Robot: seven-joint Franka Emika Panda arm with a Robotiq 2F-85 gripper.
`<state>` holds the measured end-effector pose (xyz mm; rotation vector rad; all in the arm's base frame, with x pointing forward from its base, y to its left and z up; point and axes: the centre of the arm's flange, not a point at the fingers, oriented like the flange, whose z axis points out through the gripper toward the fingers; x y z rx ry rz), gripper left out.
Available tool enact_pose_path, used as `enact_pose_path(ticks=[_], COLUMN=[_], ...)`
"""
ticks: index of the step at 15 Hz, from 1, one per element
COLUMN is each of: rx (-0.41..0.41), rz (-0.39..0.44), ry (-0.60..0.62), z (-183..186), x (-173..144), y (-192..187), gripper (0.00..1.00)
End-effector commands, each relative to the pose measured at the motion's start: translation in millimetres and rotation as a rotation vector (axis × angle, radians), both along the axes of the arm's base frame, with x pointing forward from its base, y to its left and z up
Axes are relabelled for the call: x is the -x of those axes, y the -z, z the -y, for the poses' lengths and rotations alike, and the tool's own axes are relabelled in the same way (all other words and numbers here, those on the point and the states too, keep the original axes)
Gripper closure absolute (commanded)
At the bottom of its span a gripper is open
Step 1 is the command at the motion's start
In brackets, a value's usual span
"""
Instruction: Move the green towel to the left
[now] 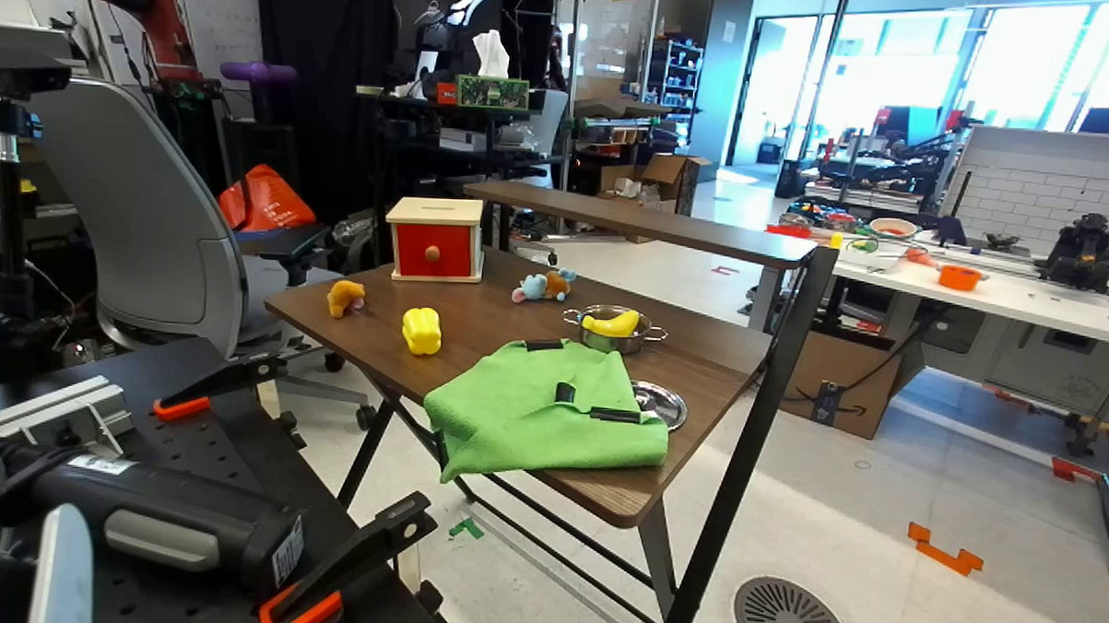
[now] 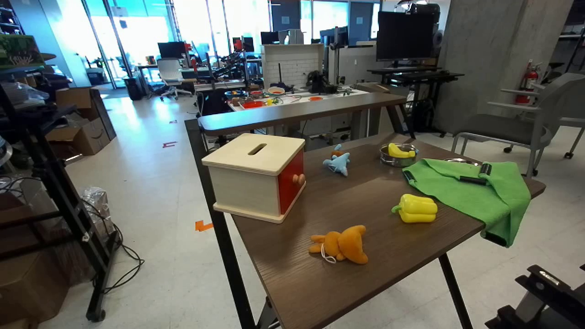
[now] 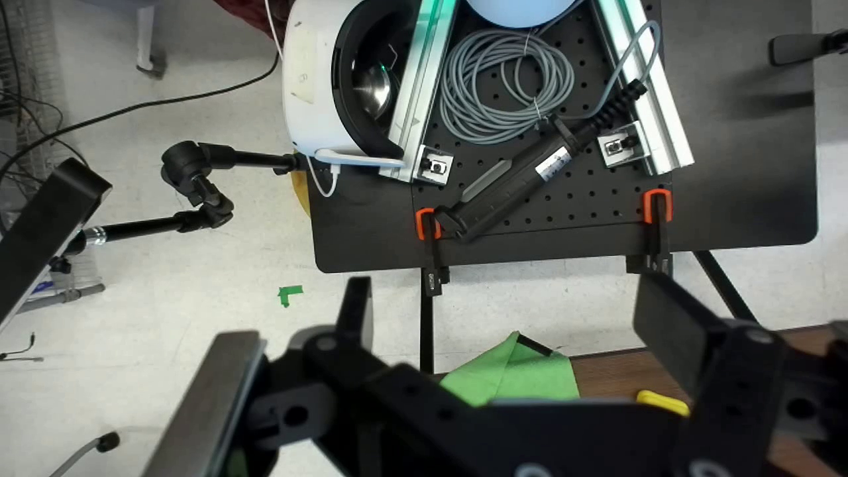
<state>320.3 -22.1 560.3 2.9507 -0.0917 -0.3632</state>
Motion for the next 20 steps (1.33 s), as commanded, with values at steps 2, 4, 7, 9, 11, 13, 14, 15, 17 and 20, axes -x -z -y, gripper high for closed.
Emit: enact_pose_path(ticks=[2,4,7,9,11,13,14,15,17,20], rx=[0.007,0.009,0.015,0.021,0.029,0.031,0.027,0.026,0.017,-0.022], rz=[0.027,0.054,0.116,0.154,0.186,0.189,0.175,0.173,0.180,0.288], ry=[0.035,0.078,0.152,0.200,0.235,0.267,0.281,0.293,0.310,0.349], z=[4.6,13.7,26.5,37.3,50.4,62.4,70.3,75.3,83.7,85.7], x=[-5.7,-18.0,-41.6,-60.8,-82.9,-102.9,-115.5,-124.4,-143.9,-178.9], y=[4.6,11.0,21.8,32.2,46.4,62.0,72.5,80.4,99.4,136.7], gripper=[0.00,0.00,0.00,0.00,0.00,0.00,0.00,0.00,0.00,0.00])
